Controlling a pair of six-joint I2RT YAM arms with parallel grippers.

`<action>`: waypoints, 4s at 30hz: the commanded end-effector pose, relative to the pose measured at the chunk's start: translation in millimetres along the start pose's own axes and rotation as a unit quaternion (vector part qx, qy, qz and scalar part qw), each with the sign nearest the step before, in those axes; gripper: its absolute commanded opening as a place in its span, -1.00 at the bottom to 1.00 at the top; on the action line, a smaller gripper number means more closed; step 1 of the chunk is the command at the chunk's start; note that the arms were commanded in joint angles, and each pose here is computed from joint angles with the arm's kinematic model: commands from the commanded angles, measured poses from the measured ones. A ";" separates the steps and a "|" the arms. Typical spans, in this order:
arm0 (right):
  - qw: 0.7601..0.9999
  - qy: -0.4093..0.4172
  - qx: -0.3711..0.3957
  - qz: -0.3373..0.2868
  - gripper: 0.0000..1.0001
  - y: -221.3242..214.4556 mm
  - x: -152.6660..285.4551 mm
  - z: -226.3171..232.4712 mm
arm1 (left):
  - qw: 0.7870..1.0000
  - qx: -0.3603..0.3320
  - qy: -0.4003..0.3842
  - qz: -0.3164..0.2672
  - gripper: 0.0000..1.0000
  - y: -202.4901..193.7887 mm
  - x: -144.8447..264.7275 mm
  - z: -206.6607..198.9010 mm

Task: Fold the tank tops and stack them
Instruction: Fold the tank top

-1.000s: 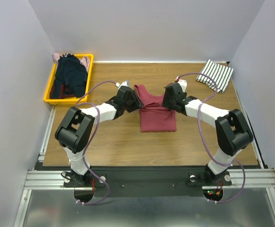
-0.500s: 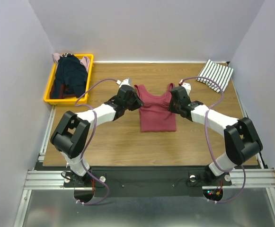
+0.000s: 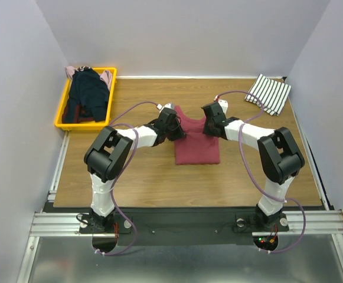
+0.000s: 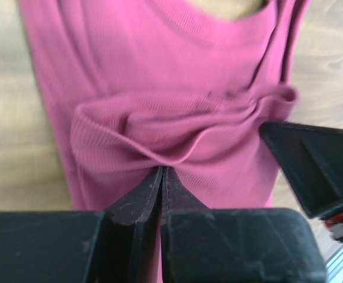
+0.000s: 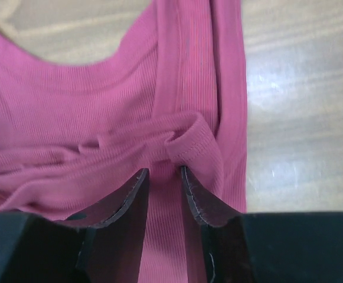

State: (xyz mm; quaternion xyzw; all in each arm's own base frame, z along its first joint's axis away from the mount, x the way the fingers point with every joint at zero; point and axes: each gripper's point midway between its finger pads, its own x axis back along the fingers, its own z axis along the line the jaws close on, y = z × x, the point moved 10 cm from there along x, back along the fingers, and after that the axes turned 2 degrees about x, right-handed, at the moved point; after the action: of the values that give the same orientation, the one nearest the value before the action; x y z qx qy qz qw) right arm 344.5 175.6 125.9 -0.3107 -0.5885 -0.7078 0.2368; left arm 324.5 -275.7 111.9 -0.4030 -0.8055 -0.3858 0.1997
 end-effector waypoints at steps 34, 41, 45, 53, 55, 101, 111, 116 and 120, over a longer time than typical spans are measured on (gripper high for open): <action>0.994 0.088 -0.017 -0.062 0.11 64.6 36.3 -7.3 | 0.996 -0.018 -0.050 -0.077 -0.21 42.9 47.9 -29.8; 0.992 0.118 0.035 -0.017 0.11 45.4 11.6 13.3 | 0.994 -0.022 -0.101 -0.021 -0.45 -25.5 46.7 -65.0; 0.992 0.115 0.054 0.001 0.10 37.2 -6.3 19.2 | 0.994 -0.022 -0.108 0.008 -0.51 -52.8 32.8 -71.5; 0.994 0.090 0.065 0.009 0.00 26.9 -23.7 23.4 | 0.998 -0.007 -0.036 0.044 -0.68 -87.9 5.5 -45.6; 0.995 0.082 0.063 0.007 -0.01 26.9 -24.1 22.2 | 0.999 -0.001 -0.021 0.049 -0.71 -91.5 3.8 -39.6; 0.973 0.192 0.124 0.027 -0.01 -20.7 73.0 32.4 | 0.991 0.000 0.033 0.132 -0.73 -95.1 122.8 66.7; 0.965 0.218 0.135 0.050 -0.02 -44.9 70.7 46.3 | 0.992 -0.009 0.039 0.119 -0.66 -78.3 121.9 66.0; 0.966 0.210 0.140 0.058 -0.13 -51.1 60.6 50.0 | 0.994 -0.018 0.018 0.105 -0.61 -72.2 126.9 56.3; 0.967 0.206 0.139 0.060 -0.30 -53.2 56.6 52.0 | 0.994 -0.020 0.025 0.108 -0.61 -72.5 126.6 57.5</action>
State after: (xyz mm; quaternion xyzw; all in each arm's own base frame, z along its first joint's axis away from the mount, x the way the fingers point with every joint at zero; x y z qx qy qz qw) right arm 270.4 230.0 130.6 -0.1788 -0.6026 -0.6384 0.4443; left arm 184.6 -192.7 107.9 -0.4843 -0.7393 -0.3767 0.2776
